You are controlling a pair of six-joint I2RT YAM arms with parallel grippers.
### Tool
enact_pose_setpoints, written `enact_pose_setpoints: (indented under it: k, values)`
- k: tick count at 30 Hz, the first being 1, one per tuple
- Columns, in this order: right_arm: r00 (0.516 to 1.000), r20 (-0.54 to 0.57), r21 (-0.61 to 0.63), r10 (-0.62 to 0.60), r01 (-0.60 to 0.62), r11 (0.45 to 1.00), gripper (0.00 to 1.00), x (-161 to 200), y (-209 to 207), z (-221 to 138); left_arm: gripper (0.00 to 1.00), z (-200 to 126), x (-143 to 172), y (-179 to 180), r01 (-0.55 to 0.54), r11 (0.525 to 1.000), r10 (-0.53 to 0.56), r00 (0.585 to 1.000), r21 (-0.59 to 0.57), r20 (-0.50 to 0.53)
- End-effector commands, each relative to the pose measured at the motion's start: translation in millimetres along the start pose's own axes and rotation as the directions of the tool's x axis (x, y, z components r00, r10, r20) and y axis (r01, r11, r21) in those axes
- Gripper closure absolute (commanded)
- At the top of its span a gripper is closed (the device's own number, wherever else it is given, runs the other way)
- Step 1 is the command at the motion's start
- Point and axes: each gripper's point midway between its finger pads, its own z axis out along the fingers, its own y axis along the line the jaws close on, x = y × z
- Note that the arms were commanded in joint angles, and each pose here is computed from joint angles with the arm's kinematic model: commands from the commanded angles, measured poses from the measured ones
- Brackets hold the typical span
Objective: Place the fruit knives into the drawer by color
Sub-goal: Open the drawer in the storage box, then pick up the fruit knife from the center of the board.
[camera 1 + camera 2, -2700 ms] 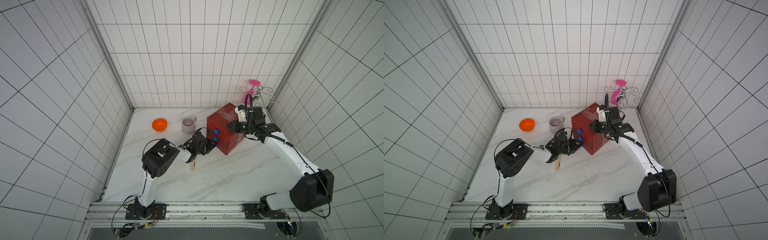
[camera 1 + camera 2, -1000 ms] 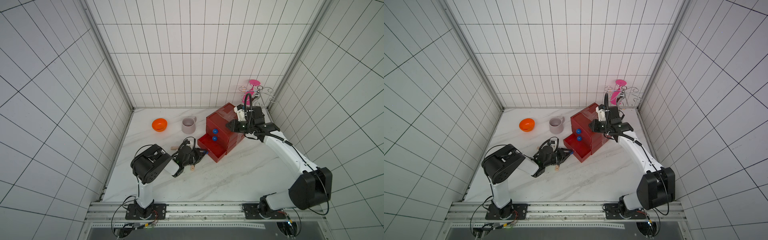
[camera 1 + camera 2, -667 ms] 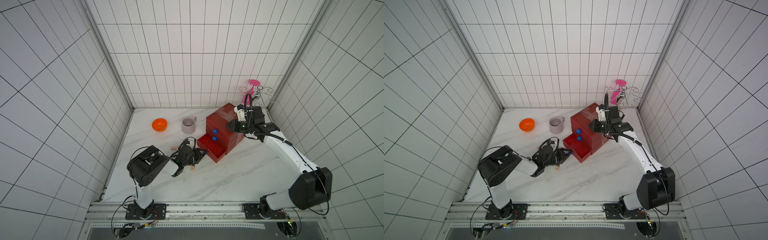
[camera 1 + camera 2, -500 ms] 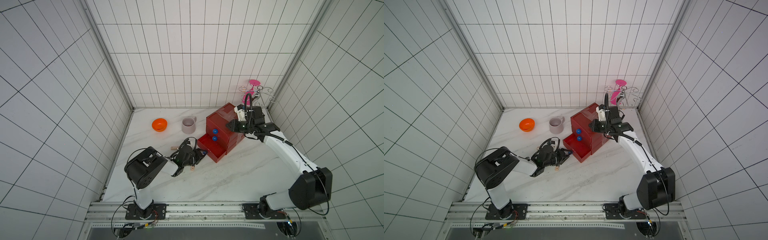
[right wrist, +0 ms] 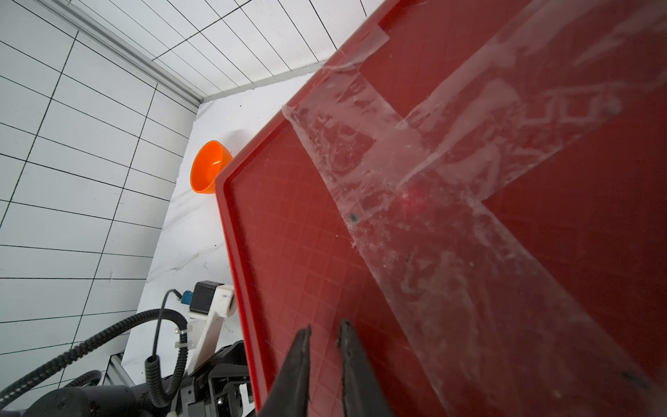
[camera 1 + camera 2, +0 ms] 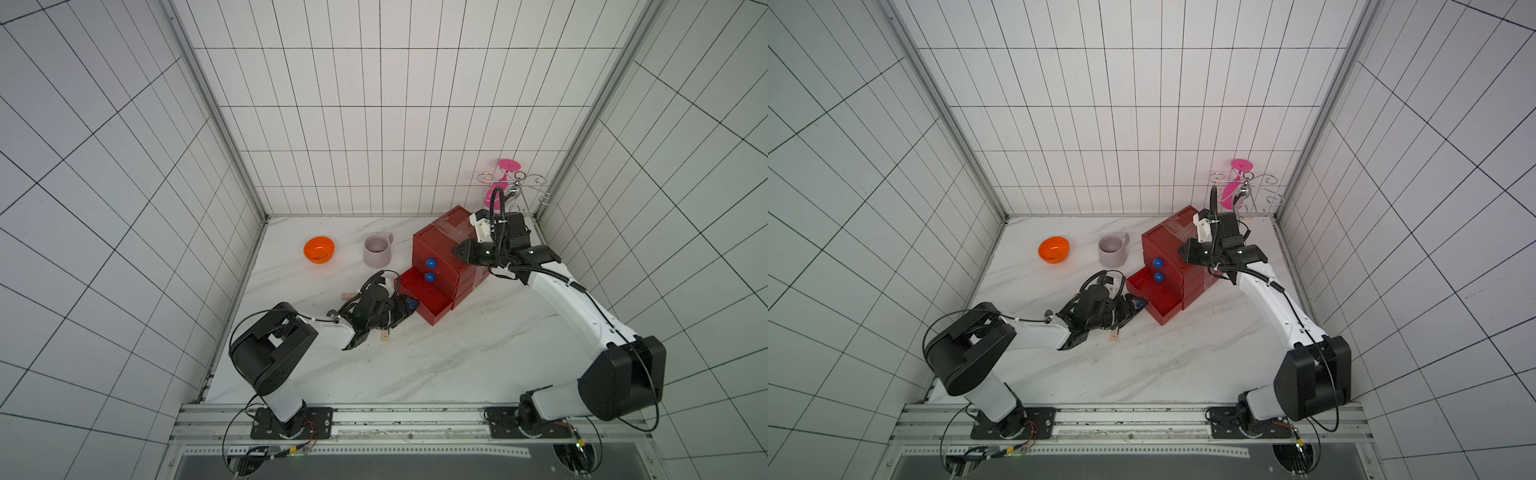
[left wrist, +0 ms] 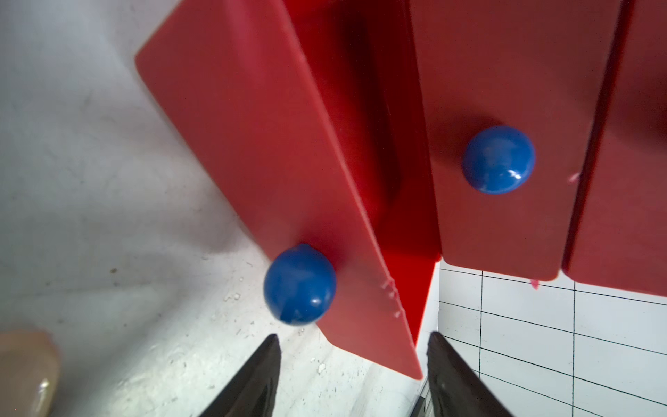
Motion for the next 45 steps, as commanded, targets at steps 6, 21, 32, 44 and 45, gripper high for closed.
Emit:
enact_pose_setpoints:
  k: [6,21,32,44,45]
  values:
    - [0.828,-0.49,0.295,0.272,-0.136,0.946,0.81,152,-65,9,0.33,-43,-6,-3,-0.115,0.976,0.12,0.993,-0.185,0.016]
    - [0.834,-0.482,0.298,0.269,-0.133,0.945,0.81,149,-66,10,0.36,-105,-7,55,-0.392,0.678,0.25,0.918,-0.622,-0.307]
    - [0.832,-0.483,0.302,0.273,-0.135,0.944,0.81,151,-67,11,0.41,-76,6,76,-0.492,0.638,0.211,0.852,-0.593,-0.48]
    - [0.833,-0.481,0.299,0.273,-0.137,0.944,0.81,151,-67,12,0.49,-53,13,80,-0.505,0.635,0.19,0.835,-0.584,-0.516]
    - [0.835,-0.479,0.298,0.272,-0.137,0.945,0.81,150,-66,11,0.5,-51,13,80,-0.508,0.635,0.192,0.834,-0.582,-0.518]
